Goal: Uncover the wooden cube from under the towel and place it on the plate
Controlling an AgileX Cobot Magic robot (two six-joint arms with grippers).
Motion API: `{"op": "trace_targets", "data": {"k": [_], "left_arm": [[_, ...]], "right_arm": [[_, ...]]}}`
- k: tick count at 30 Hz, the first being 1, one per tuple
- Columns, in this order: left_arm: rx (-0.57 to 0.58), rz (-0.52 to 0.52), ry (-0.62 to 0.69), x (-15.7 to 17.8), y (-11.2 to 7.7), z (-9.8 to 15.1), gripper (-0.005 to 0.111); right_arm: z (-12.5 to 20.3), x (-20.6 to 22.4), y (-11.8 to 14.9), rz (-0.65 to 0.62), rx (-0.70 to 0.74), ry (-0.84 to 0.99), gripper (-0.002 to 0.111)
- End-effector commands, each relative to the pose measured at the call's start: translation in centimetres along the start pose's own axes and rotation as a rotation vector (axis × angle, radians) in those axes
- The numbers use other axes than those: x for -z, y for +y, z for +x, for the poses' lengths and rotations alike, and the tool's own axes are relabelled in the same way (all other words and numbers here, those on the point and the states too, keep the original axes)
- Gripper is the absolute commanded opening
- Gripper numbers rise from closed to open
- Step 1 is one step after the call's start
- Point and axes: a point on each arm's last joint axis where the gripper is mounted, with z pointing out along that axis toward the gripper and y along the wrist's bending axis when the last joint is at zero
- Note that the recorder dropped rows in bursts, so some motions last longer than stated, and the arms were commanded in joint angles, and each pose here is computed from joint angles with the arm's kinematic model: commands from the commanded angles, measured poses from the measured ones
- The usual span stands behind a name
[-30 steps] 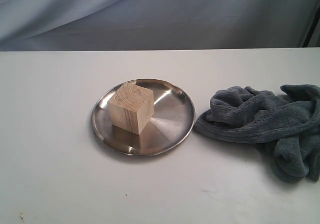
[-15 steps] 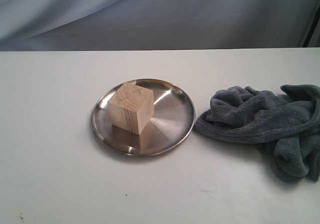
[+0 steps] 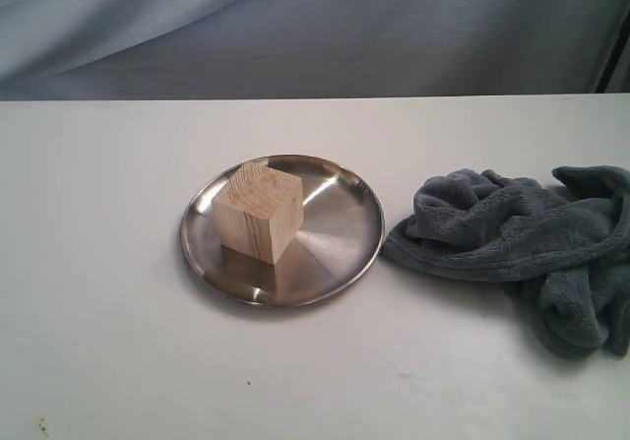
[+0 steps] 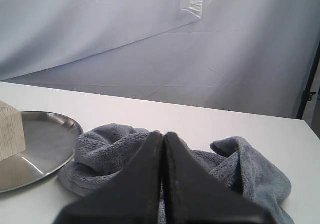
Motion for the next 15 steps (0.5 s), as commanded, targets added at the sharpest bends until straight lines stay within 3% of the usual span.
{"op": "trace_targets", "data": {"k": [1,15], "left_arm": [[0.003,0.001,-0.011,-0.01,-0.01,0.02,0.000],[-0.001,0.001,-0.011,-0.01,-0.01,0.02,0.000]], "right_arm": [[0.02,0.01,0.02,-0.002,-0.006,-0.009,0.000],[0.02,0.01,0.02,-0.002,-0.006,-0.009,0.000]]}}
